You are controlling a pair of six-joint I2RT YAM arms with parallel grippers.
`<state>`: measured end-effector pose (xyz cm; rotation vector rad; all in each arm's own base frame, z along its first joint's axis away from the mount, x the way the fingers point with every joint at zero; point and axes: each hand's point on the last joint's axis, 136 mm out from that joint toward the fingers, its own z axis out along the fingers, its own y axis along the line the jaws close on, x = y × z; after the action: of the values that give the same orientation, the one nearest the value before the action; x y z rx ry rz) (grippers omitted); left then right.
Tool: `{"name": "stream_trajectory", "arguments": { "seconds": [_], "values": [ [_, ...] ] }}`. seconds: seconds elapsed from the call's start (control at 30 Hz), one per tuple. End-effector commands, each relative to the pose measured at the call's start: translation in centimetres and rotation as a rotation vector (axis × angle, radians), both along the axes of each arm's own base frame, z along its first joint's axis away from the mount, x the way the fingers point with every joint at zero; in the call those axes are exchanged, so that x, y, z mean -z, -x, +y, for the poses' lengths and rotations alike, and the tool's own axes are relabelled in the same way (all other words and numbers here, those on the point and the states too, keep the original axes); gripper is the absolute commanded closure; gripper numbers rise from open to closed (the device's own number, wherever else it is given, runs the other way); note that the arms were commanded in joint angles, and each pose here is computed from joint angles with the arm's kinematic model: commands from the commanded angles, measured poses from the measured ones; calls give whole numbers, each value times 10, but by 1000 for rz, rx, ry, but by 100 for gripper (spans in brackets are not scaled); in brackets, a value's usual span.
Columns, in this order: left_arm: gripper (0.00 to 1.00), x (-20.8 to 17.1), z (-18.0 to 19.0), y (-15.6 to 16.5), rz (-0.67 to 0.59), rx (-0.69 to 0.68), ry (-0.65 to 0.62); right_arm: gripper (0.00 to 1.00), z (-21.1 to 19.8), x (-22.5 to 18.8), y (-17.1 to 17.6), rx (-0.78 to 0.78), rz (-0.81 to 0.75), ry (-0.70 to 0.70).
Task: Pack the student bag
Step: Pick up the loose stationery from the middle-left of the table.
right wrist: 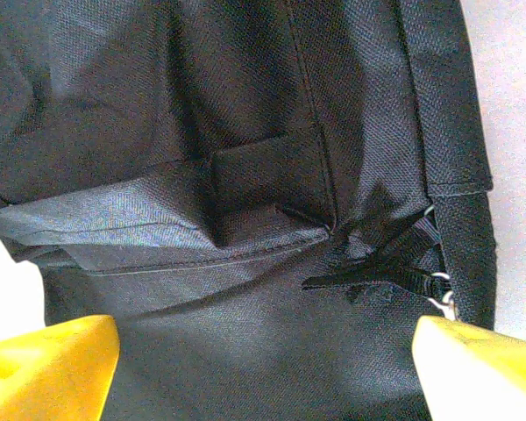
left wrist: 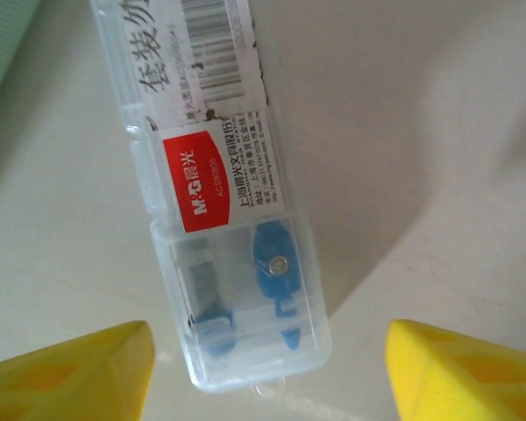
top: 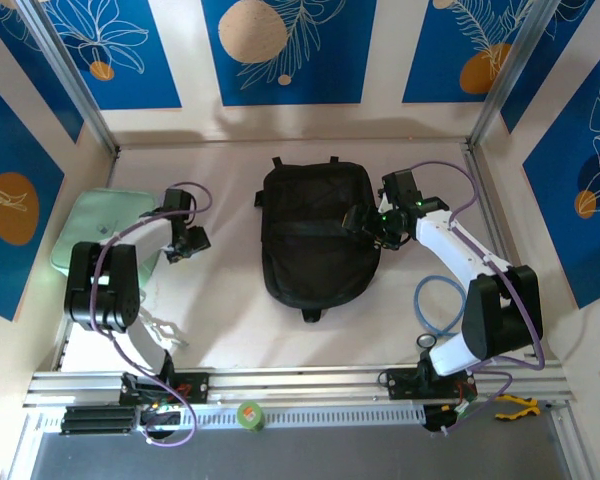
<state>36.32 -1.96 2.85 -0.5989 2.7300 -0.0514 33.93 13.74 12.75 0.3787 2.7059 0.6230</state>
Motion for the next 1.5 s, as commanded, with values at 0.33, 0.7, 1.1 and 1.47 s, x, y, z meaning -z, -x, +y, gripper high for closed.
{"name": "stream_trajectory", "arguments": {
  "seconds": [0.33, 0.7, 1.1, 1.47],
  "values": [
    [47, 13, 2, -4, 4, -33, 21, 13, 8, 4, 8, -9, 43, -15],
    [58, 13, -7, -9, -6, 1, 59, 13, 10, 4, 8, -12, 47, -7],
    [60, -104, -137, -14, -358, 386, 390, 14, 43, -28, 6, -72, -38, -276],
    [60, -161, -280, 43, -477, 828, 621, 14, 85, -75, 11, -181, -101, -447]
  ]
}}
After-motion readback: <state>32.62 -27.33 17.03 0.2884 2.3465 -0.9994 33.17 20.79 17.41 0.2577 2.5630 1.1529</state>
